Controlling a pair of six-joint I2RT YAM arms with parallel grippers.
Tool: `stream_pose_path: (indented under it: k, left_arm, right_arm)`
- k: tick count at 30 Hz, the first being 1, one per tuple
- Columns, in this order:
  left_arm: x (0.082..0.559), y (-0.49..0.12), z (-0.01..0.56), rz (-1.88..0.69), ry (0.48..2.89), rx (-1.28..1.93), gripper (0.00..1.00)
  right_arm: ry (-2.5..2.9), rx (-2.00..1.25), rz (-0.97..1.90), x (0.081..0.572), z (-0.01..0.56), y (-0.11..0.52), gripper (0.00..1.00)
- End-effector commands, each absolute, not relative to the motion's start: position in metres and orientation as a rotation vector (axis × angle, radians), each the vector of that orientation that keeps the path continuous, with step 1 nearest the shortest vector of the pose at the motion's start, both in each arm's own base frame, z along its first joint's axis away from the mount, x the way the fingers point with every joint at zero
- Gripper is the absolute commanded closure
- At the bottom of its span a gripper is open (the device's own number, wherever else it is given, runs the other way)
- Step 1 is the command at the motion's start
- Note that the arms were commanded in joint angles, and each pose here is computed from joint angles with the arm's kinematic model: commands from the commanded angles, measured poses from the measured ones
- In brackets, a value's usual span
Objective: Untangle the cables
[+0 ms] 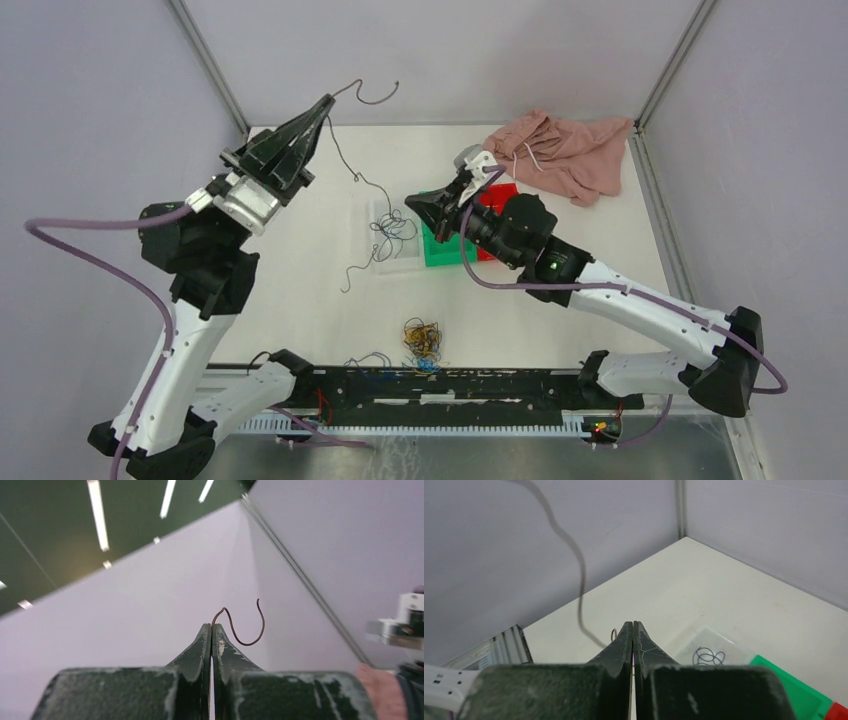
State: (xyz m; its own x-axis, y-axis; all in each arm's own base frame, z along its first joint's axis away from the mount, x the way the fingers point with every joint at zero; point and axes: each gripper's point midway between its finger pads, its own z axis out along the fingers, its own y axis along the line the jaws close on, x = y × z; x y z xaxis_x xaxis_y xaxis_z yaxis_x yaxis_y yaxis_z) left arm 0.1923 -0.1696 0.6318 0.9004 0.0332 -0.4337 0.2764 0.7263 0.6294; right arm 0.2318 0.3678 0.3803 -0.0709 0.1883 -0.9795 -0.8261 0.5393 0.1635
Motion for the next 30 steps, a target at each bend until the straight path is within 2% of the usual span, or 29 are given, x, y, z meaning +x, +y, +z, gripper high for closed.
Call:
stream_pose_path:
  k: [1, 4, 5, 7, 8, 10, 13, 19, 30]
  left_arm:
    - [0.229, -0.191, 0.562, -0.435, 0.79, 0.706, 0.97]
    - [0.235, -0.197, 0.569, -0.441, 0.773, 0.708, 0.97]
    - [0.237, -0.197, 0.576, -0.436, 0.76, 0.7, 0.97]
    - [0.24, -0.199, 0.588, -0.425, 0.727, 0.698, 0.97]
    - [0.24, -0.2, 0.594, -0.422, 0.706, 0.703, 0.97]
    - [0.24, -0.203, 0.607, -0.422, 0.669, 0.703, 0.97]
    - [0.243, -0.207, 0.622, -0.424, 0.632, 0.702, 0.97]
    - [0.251, -0.218, 0.641, -0.424, 0.579, 0.71, 0.97]
    - [0.254, -0.261, 0.661, -0.503, 0.508, 0.731, 0.97]
  right_arm:
    - [1.405, -0.387, 0.891, 0.26, 0.393, 0.328, 1.0]
    - [1.443, -0.37, 0.862, 0.267, 0.381, 0.316, 0.97]
    - [1.452, -0.375, 0.855, 0.267, 0.377, 0.313, 0.88]
    - [1.46, -0.392, 0.843, 0.267, 0.37, 0.308, 0.56]
    - [1.46, -0.406, 0.838, 0.265, 0.368, 0.306, 0.48]
    - [1.462, -0.435, 0.842, 0.261, 0.362, 0.303, 0.37]
    - [1.459, -0.459, 0.86, 0.256, 0.355, 0.301, 0.26]
    - [1.464, -0.466, 0.843, 0.255, 0.347, 0.294, 0.19]
    - [1.499, -0.438, 0.639, 0.299, 0.346, 0.293, 0.21]
